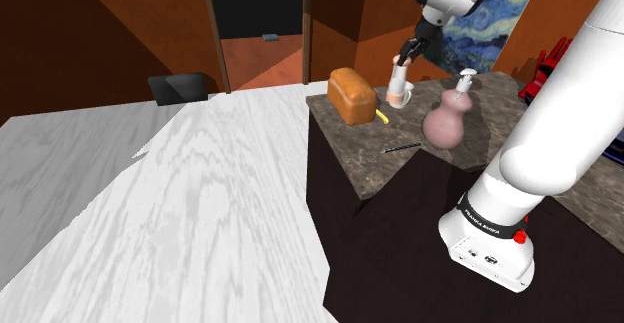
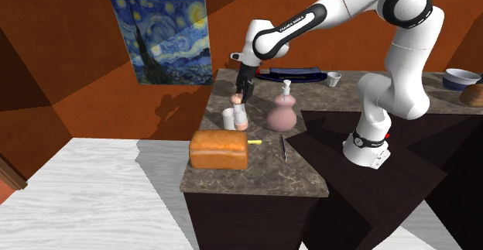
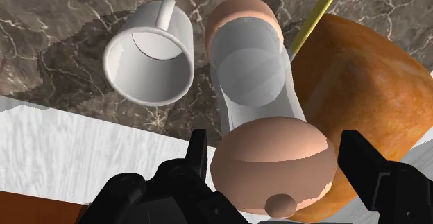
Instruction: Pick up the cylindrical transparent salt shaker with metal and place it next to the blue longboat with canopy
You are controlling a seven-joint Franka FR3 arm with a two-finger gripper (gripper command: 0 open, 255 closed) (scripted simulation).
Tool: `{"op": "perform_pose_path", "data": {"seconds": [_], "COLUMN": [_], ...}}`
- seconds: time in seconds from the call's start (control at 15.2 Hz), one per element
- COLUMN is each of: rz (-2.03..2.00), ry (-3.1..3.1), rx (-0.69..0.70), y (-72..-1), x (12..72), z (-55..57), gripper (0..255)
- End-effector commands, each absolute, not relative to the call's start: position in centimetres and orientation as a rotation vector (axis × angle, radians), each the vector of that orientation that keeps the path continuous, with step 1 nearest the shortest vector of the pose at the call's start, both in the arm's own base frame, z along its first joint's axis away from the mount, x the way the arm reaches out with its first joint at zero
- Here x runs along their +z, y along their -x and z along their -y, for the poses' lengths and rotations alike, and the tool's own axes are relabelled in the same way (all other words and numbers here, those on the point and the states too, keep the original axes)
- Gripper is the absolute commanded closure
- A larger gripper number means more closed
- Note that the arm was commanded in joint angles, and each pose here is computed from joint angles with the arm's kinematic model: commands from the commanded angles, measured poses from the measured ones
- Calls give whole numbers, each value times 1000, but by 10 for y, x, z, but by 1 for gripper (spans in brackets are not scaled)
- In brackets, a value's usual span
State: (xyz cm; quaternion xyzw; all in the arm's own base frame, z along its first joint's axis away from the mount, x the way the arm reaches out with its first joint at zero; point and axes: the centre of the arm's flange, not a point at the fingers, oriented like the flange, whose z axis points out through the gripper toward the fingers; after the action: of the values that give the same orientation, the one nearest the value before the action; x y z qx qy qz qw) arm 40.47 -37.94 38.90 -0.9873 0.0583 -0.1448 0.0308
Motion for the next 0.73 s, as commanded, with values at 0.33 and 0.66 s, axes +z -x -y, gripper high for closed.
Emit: {"op": "perform_pose_path", "data": {"seconds": [0.33,0.66], "rz": [-180,-180], "ry": [3043,3043], "rx": [-446,-446], "y": [-405,-405], "x": [426,452], "z": [379,379], "gripper": [255,255]}}
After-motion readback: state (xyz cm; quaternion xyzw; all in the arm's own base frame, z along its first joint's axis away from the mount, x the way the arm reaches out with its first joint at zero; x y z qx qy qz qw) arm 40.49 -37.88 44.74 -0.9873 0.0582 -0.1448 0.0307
